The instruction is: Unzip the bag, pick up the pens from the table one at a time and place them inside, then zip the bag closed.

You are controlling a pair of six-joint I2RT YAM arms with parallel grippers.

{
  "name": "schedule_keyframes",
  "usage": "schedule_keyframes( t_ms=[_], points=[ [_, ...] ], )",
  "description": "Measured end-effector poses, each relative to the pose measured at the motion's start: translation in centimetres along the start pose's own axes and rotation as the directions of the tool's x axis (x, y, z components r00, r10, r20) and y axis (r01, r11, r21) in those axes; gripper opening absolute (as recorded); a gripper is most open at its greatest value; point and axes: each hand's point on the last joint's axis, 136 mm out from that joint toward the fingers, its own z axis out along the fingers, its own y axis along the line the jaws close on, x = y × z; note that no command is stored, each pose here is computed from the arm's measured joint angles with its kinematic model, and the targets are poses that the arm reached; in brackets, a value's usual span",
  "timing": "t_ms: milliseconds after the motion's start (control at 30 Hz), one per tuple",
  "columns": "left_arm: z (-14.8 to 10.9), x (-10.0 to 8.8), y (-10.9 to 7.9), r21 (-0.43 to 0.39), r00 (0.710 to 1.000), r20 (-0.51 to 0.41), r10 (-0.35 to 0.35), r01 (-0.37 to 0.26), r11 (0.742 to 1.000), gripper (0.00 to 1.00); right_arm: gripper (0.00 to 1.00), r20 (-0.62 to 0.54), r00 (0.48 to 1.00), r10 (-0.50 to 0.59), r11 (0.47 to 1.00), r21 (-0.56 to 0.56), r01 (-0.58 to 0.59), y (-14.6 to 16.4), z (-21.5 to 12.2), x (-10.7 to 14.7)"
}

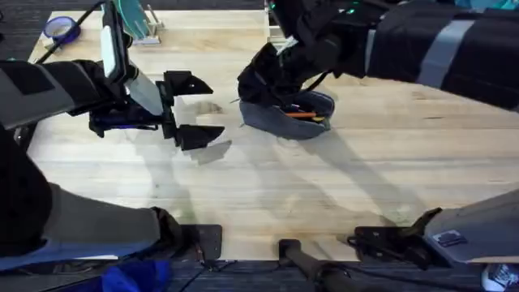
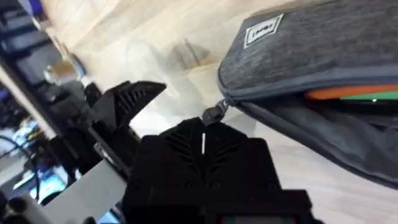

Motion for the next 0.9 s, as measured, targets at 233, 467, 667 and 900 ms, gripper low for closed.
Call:
schedule_keyframes(
  t_ms=[233, 467, 667, 900],
  points=[
    [0.0, 0.0, 0.0, 0.000, 1.000, 0.000, 0.000, 0.000, 1.000, 0.993, 0.030, -0.083, 0.996, -0.044, 0.999, -0.035, 0.041, 0.2, -0.5, 0.2],
    [0.0, 0.0, 0.0, 0.000, 1.000, 0.000, 0.000, 0.000, 1.000, 0.993, 0.030, -0.129, 0.982, -0.138, 0.989, -0.065, 0.130, 0.3, -0.8, 0.6],
    [0.0, 0.0, 0.0, 0.000, 1.000, 0.000, 0.001, -0.001, 1.000, 0.992, 0.030, -0.163, 0.967, -0.196, 0.978, -0.108, 0.180, 0.3, -1.4, 0.1],
    [0.7, -0.3, 0.1, 0.012, 0.998, 0.001, 0.071, -0.071, 0.997, 0.992, 0.030, -0.180, 0.955, -0.236, 0.968, -0.129, 0.215, 0.3, -1.7, 0.0]
  ],
)
